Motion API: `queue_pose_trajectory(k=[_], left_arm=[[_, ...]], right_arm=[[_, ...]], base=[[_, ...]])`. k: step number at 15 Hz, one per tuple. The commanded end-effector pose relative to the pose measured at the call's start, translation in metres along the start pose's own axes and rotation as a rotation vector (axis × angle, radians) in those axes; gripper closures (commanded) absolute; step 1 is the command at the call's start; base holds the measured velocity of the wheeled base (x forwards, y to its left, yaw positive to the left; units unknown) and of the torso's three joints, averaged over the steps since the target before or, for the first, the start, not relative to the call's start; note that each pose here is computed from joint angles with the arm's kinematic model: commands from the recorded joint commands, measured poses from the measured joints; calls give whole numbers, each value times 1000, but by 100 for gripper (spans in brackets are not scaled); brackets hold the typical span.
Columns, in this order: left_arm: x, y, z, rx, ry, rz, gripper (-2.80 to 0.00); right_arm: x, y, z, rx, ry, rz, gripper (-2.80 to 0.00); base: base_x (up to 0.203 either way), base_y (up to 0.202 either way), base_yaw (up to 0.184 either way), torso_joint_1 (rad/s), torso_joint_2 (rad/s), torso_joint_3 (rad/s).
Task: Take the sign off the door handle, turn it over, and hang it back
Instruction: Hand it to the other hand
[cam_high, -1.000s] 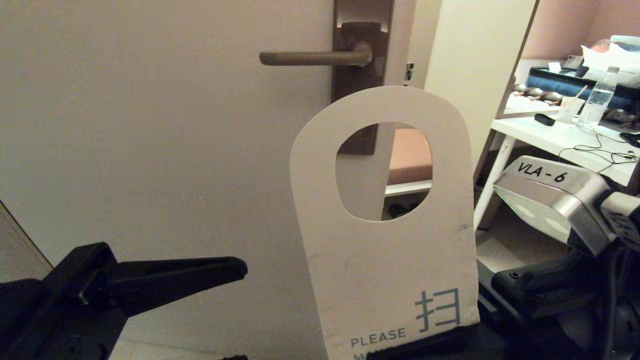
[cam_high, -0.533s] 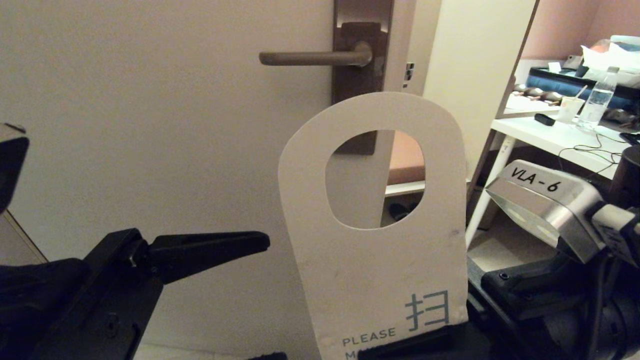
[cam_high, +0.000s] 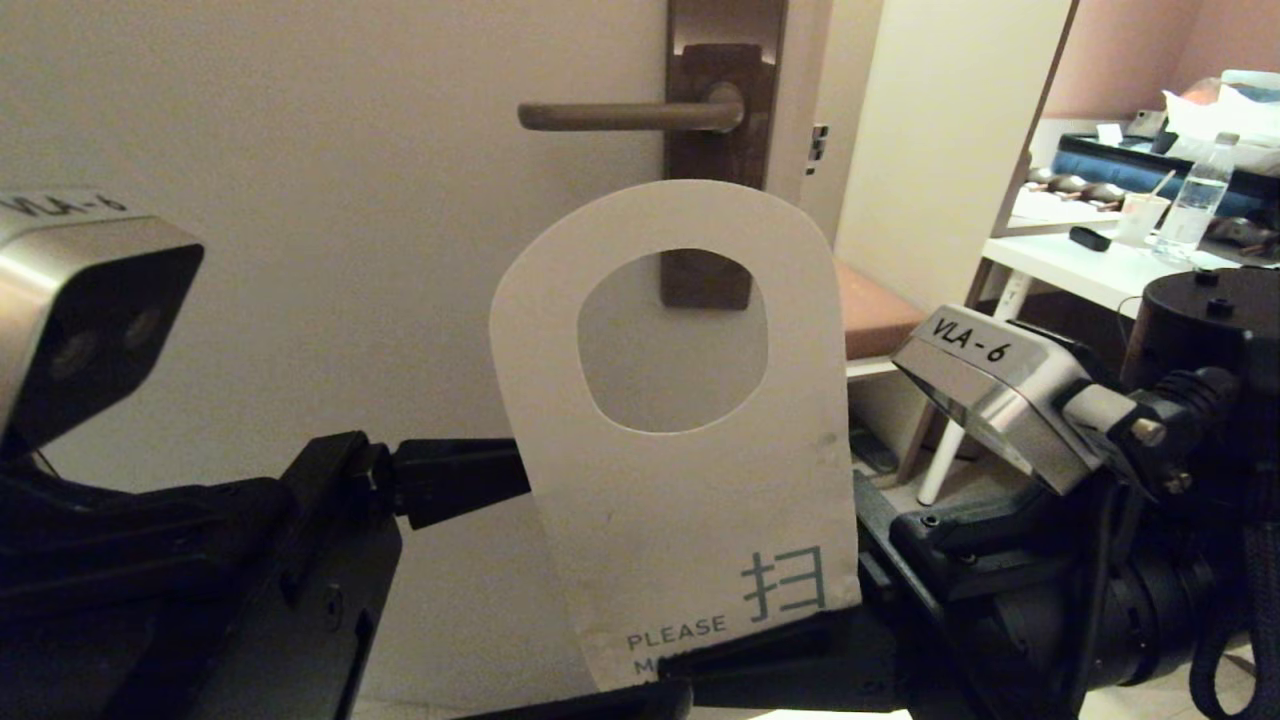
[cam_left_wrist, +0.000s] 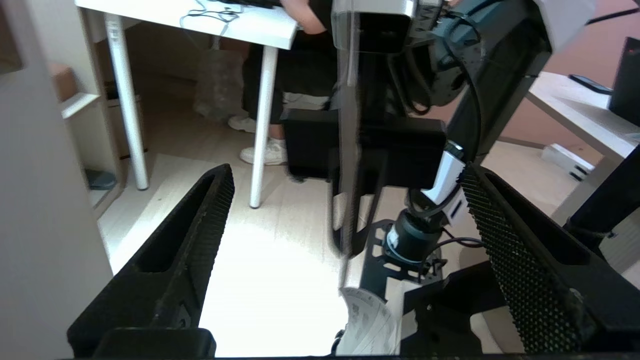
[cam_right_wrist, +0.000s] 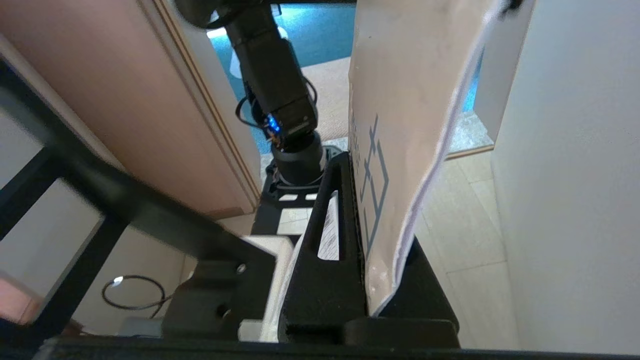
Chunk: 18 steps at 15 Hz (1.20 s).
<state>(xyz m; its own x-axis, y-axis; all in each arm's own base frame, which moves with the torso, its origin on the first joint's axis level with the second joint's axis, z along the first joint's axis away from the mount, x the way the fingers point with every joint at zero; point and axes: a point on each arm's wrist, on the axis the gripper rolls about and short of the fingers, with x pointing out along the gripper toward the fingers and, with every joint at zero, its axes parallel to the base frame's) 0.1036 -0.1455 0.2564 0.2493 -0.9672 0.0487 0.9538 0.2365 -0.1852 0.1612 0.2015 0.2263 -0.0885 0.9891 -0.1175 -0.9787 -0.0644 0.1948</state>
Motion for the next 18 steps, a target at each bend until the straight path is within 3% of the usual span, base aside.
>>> queue_pose_trajectory(k=[1,18], left_arm=[[10,3,1,-6,10,-4,-280],[18,10,3,-4,-8,18,-280]], right_arm=[[5,-5,3,-3,-2,6,0],[12,-12,9,-33,-32,3,0]], base=[[0,0,0,0,0,0],[0,0,0,0,0,0]])
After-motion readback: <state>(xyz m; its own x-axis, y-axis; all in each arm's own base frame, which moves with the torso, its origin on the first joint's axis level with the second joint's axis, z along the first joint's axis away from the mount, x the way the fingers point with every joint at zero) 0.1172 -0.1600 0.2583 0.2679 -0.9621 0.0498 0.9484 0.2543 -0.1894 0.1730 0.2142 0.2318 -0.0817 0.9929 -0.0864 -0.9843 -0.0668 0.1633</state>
